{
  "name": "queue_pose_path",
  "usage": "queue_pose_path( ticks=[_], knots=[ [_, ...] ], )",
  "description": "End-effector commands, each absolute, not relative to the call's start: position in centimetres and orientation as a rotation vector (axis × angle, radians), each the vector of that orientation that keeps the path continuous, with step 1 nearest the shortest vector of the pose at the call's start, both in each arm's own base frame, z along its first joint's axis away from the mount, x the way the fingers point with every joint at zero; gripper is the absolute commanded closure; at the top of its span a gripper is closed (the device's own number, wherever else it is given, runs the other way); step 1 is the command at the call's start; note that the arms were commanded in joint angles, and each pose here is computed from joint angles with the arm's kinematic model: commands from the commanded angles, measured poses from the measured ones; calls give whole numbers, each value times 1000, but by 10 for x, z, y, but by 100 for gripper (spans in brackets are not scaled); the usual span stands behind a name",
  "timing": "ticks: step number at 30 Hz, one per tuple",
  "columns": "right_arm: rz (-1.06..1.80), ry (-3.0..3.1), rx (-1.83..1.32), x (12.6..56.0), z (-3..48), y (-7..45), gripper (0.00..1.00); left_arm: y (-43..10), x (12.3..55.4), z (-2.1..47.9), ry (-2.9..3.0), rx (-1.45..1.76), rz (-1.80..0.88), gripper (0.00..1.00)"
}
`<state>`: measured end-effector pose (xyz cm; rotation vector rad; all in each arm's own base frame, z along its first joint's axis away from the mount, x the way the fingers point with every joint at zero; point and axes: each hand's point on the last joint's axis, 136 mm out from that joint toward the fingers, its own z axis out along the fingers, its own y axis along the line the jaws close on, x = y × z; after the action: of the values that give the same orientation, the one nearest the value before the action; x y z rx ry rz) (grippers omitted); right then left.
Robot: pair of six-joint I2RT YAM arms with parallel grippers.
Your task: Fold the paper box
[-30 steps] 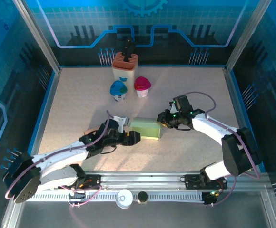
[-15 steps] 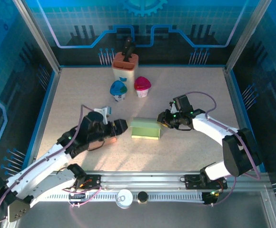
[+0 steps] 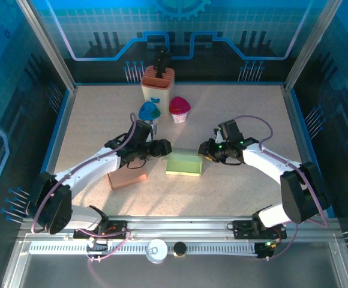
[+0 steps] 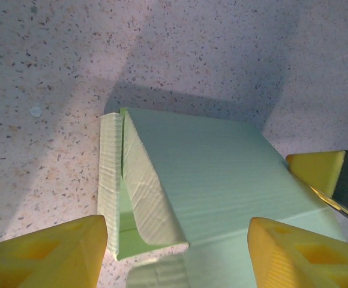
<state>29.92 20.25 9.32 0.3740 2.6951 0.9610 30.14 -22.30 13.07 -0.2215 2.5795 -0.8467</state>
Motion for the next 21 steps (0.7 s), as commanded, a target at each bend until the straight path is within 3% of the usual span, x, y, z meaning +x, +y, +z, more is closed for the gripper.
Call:
queue_pose_path(
  ticks=[1, 7, 21],
  knots=[
    [956, 2698, 334, 296, 97, 205, 67, -234, 313, 139, 2534, -166, -905, 38],
    [954, 2699, 328, 294, 96, 205, 66, -234, 312, 117, 2567, -160, -884, 45],
    [968, 2707, 282, 287, 93, 204, 53, -230, 300, 74, 2629, -160, -859, 46]
  ],
)
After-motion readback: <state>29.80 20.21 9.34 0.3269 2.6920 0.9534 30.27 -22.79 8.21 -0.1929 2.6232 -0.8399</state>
